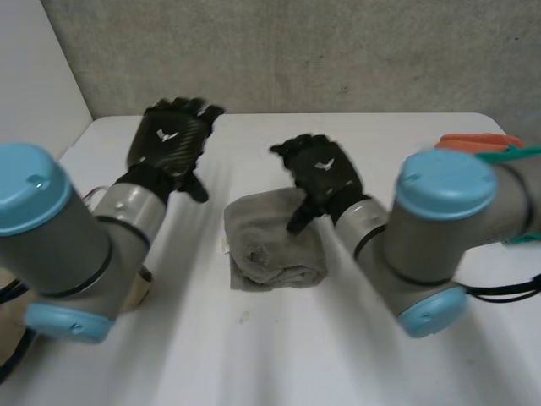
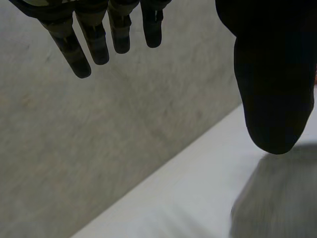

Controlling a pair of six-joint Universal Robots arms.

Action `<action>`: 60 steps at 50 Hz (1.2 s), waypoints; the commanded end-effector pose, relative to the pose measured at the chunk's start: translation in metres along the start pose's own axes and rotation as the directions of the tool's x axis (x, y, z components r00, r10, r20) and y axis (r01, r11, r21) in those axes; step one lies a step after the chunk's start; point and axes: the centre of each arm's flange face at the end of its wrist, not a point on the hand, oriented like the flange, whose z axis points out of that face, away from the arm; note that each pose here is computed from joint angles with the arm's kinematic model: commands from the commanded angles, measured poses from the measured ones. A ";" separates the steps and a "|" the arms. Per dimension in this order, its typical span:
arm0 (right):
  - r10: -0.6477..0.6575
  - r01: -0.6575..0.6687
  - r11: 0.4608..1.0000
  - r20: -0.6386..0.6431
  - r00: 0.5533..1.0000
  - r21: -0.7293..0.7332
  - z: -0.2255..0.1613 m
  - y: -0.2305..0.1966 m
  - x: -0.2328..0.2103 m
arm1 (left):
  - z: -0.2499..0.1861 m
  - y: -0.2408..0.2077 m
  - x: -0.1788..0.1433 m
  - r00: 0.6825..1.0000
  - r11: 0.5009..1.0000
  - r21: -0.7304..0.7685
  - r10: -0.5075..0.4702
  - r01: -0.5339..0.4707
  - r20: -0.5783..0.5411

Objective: Fold the laundry.

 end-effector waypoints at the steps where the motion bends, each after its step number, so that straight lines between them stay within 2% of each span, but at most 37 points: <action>1: 0.107 -0.108 0.992 -0.019 0.994 -0.062 0.005 0.008 0.030 | 0.013 -0.001 0.051 0.985 0.996 -0.024 -0.087 0.085 -0.146; 4: 0.153 -0.155 0.973 -0.025 0.988 -0.171 0.015 0.026 0.039 | 0.016 0.020 0.072 0.976 0.988 -0.126 -0.115 0.092 -0.187; 6: 0.174 -0.176 0.961 -0.030 0.984 -0.214 0.019 0.033 0.041 | 0.019 0.029 0.075 0.976 0.981 -0.170 -0.122 0.091 -0.179; 11: 0.228 -0.218 0.909 -0.014 0.973 -0.356 0.025 0.059 0.037 | 0.022 0.062 0.069 0.990 0.944 -0.321 -0.113 0.078 -0.090; 14: 0.225 -0.209 0.900 -0.002 0.974 -0.382 0.028 0.068 0.034 | 0.022 0.075 0.064 0.994 0.926 -0.372 -0.094 0.067 -0.054; 20: 0.153 -0.135 0.902 0.011 0.988 -0.410 0.033 0.084 0.030 | 0.017 0.102 0.050 1.000 0.878 -0.478 -0.007 0.009 0.006; 22: 0.108 -0.093 0.904 0.012 0.994 -0.417 0.033 0.084 0.031 | 0.012 0.108 0.050 1.000 0.858 -0.513 0.024 -0.023 -0.004; 27: 0.007 -0.001 0.915 0.012 1.000 -0.404 0.030 0.073 0.033 | 0.006 0.110 0.052 0.998 0.844 -0.534 0.038 -0.055 -0.042; 33: -0.148 0.138 0.924 0.001 0.989 -0.358 0.020 0.049 0.028 | 0.008 0.084 0.044 0.999 0.878 -0.477 0.016 -0.037 -0.049; 38: -0.305 0.288 0.921 -0.028 0.952 -0.262 0.003 0.027 0.012 | 0.015 0.033 0.023 0.998 0.945 -0.328 -0.025 0.005 -0.057; 44: -0.381 0.374 0.912 -0.007 0.925 -0.166 -0.023 0.022 -0.015 | 0.014 -0.017 0.005 0.990 0.987 -0.156 -0.051 0.031 -0.129; 48: -0.382 0.385 0.913 0.045 0.923 -0.138 -0.044 0.034 -0.037 | 0.008 -0.041 0.001 0.970 0.996 -0.080 -0.062 0.044 -0.235; 52: -0.366 0.375 0.917 0.089 0.926 -0.134 -0.059 0.051 -0.054 | -0.004 -0.050 0.004 0.924 0.994 -0.088 -0.089 0.060 -0.372; 53: -0.364 0.374 0.918 0.094 0.926 -0.128 -0.059 0.057 -0.058 | -0.009 -0.051 0.008 0.900 0.993 -0.103 -0.102 0.064 -0.425; 56: -0.358 0.367 0.923 0.093 0.929 -0.118 -0.056 0.066 -0.062 | -0.017 -0.051 0.014 0.861 0.989 -0.131 -0.124 0.068 -0.493; 57: -0.361 0.370 0.922 0.088 0.928 -0.113 -0.053 0.071 -0.063 | -0.022 -0.051 0.019 0.837 0.987 -0.145 -0.136 0.069 -0.530; 60: -0.366 0.371 0.923 0.072 0.928 -0.101 -0.048 0.079 -0.063 | -0.029 -0.049 0.025 0.807 0.985 -0.162 -0.146 0.063 -0.572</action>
